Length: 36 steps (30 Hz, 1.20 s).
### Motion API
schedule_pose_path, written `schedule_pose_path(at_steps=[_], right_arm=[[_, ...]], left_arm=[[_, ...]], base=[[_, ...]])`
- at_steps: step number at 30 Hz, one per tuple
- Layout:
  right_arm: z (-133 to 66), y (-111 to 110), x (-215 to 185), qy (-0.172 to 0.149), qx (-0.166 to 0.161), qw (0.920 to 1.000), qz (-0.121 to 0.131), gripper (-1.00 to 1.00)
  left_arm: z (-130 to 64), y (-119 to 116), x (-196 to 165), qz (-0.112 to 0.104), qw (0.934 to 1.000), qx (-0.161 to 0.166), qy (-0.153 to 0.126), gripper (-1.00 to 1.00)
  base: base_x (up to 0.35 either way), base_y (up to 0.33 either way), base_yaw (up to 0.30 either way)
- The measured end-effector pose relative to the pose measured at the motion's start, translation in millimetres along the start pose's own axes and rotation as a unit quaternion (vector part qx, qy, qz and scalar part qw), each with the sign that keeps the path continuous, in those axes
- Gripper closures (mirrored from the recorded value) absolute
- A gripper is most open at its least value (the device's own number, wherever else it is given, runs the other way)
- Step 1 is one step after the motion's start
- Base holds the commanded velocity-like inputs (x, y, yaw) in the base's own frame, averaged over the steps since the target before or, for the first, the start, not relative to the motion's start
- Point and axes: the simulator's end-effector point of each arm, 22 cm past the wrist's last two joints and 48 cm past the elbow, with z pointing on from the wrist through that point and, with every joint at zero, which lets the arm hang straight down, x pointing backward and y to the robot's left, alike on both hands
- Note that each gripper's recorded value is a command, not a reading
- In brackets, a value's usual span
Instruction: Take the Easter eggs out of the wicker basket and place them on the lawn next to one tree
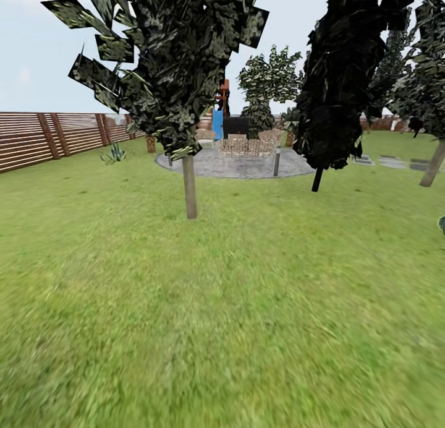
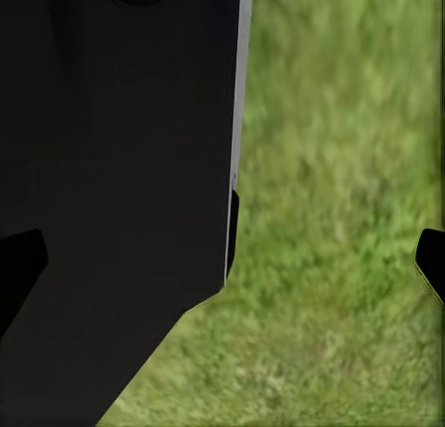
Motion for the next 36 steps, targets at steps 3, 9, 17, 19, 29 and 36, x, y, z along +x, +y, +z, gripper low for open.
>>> schedule_pose_path(at_steps=[3, 9, 17, 19, 29, 36], right_arm=[[0.0, -0.1, 0.0, 0.000, 0.000, 1.0000, 0.000, -1.00], [0.0, -0.1, 0.0, 0.000, 0.000, 1.0000, 0.000, -1.00], [0.0, 0.8, -0.2, 0.000, -0.001, 1.0000, 0.001, -1.00], [0.0, 0.5, -0.3, -0.001, 0.000, 1.0000, 0.002, -1.00], [0.0, 0.7, -0.3, 0.000, 0.000, 1.0000, 0.002, -1.00], [0.0, 0.8, -0.1, 0.000, 0.000, 1.0000, 0.001, -1.00]], left_arm=[[0.0, 0.0, 0.0, 0.000, 1.0000, 0.000, 0.000, -1.00], [0.0, 0.0, 0.0, 0.000, 1.0000, 0.000, 0.000, -1.00], [0.0, 0.0, 0.0, 0.000, 1.0000, 0.000, 0.000, -1.00], [0.0, 0.0, 0.0, 0.000, 1.0000, 0.000, 0.000, -1.00], [0.0, 0.0, 0.1, 0.000, 1.0000, 0.000, 0.000, -1.00], [0.0, 0.0, 0.1, 0.000, 1.0000, 0.000, 0.000, -1.00]], base=[[0.341, 0.000, 0.000], [0.341, 0.000, 0.000], [0.341, 0.000, 0.004], [0.341, 0.000, 0.140], [0.341, 0.000, 0.244], [0.341, 0.000, 0.257]])
